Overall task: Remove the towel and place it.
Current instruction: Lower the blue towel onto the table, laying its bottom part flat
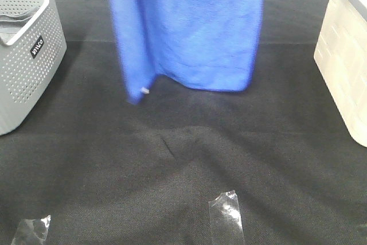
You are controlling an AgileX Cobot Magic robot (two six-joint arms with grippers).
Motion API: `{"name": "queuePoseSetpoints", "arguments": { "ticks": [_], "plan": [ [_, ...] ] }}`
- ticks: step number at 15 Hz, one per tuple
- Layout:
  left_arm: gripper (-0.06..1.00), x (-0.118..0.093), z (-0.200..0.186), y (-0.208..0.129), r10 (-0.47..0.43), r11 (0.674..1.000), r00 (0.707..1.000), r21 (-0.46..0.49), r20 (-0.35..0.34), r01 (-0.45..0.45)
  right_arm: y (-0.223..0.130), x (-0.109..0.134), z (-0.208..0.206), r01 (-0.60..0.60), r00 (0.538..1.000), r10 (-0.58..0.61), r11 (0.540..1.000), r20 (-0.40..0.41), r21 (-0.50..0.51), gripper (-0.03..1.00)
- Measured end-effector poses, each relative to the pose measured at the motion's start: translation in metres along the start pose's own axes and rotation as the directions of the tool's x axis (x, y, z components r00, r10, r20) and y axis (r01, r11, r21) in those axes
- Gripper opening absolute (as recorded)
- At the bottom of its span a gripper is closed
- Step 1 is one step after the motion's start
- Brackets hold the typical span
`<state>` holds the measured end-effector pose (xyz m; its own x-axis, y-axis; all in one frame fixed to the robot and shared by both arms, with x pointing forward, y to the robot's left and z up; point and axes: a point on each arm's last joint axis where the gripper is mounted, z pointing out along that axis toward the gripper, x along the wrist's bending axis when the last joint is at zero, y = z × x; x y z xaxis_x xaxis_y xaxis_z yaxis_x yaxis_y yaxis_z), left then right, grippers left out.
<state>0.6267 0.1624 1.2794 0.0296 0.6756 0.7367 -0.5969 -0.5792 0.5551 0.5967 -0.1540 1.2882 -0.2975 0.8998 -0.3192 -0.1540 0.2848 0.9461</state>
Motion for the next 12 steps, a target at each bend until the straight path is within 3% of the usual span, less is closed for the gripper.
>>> {"name": "queuePoseSetpoints", "arguments": {
  "ticks": [7,12],
  "plan": [
    [0.00,-0.026,0.022,-0.028,0.071,0.997,0.997,0.010,0.030,-0.071,-0.021,0.008,0.023,0.039,0.999,-0.039,0.999,-0.005,0.014,0.00],
    [0.00,-0.035,0.028,-0.041,0.118,0.993,0.992,-0.006,0.038,-0.118,-0.025,0.012,0.032,0.061,0.998,-0.061,0.997,0.001,-0.038,0.00]
  ]
}}
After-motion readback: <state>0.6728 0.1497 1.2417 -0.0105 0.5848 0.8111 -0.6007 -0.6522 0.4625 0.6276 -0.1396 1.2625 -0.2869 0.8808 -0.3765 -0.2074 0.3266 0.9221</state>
